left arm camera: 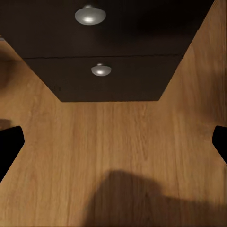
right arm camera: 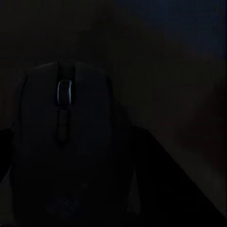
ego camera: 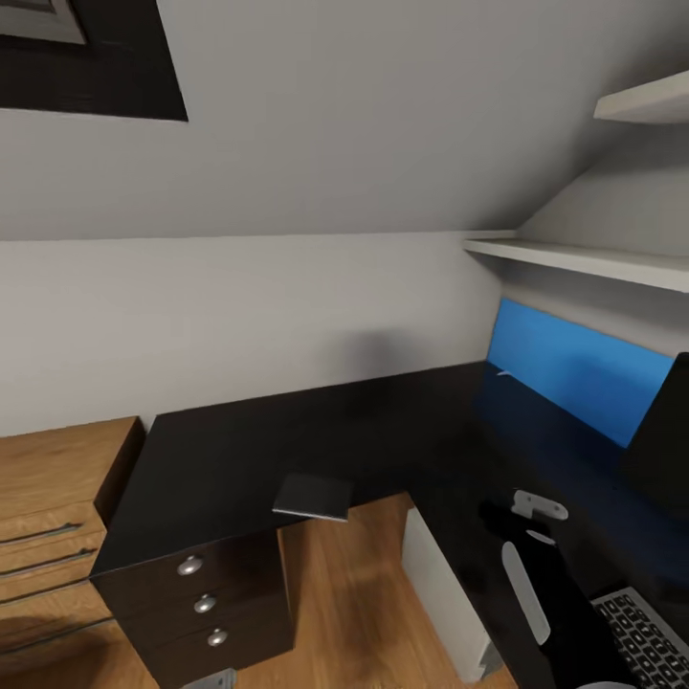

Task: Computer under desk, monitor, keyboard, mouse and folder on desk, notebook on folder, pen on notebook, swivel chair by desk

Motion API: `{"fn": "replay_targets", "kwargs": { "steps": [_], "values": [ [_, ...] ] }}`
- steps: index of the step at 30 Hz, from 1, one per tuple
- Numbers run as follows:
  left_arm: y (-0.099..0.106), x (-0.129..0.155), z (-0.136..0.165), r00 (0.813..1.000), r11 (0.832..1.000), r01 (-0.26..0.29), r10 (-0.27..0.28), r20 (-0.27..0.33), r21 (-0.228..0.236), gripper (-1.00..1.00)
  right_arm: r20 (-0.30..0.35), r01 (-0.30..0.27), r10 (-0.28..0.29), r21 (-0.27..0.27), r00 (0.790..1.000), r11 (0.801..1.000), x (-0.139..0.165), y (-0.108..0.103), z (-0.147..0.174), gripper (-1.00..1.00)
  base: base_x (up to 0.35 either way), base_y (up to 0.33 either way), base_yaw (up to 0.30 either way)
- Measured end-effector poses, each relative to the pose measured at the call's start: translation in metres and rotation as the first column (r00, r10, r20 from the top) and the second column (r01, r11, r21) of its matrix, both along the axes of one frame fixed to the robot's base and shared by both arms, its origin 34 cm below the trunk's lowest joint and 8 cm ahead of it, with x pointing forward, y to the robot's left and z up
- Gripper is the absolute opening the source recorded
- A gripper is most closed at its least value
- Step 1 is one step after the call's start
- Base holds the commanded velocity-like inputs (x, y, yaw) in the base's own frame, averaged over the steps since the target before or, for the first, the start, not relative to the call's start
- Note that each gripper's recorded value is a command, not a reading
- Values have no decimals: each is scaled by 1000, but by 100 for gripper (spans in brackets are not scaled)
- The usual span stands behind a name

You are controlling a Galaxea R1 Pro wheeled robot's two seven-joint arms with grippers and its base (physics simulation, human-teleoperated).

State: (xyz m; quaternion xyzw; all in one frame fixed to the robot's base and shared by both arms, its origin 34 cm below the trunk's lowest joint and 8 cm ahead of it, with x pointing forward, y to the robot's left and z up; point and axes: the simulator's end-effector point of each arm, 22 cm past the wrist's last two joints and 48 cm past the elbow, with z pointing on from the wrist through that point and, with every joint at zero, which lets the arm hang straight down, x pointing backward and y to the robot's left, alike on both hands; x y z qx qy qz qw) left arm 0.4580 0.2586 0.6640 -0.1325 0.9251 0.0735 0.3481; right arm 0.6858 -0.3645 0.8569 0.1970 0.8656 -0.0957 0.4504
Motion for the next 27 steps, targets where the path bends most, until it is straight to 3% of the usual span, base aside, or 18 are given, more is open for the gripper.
{"fn": "replay_targets", "kwargs": {
  "steps": [5, 8, 9, 14, 22, 27],
  "values": [
    [4, 0, 0, 1000, 1000, -1, 1, 0, 7, 100, 24, -49, 50, -44, 998, 998, 7, 17, 0, -100, 0, 0, -244],
    [6, 0, 0, 1000, 1000, -1, 1, -1, 10, 100, 30, -64, 67, -88, 997, 994, 9, 17, 5, -100, 0, 0, -71],
    [7, 0, 0, 1000, 1000, -1, 1, -1, 11, 100, 31, -81, 86, -127, 996, 989, 11, 16, 9, -100, 0, 0, -23],
    [8, 0, 0, 1000, 1000, 0, 0, 0, 13, 100, 30, -153, 161, -177, 987, 972, 17, 15, 14, -100, 0, 0, -9],
    [10, 0, 0, 1000, 1000, -2, 2, -1, 16, 100, 19, -218, 227, -212, 974, 953, 20, -4, 18, -100, 0, 0, -1],
    [11, 0, 0, 1000, 1000, -3, 3, -1, 19, 100, 10, -292, 300, -208, 954, 934, 21, -17, 20, -100, 0, 0, 0]
  ]
}}
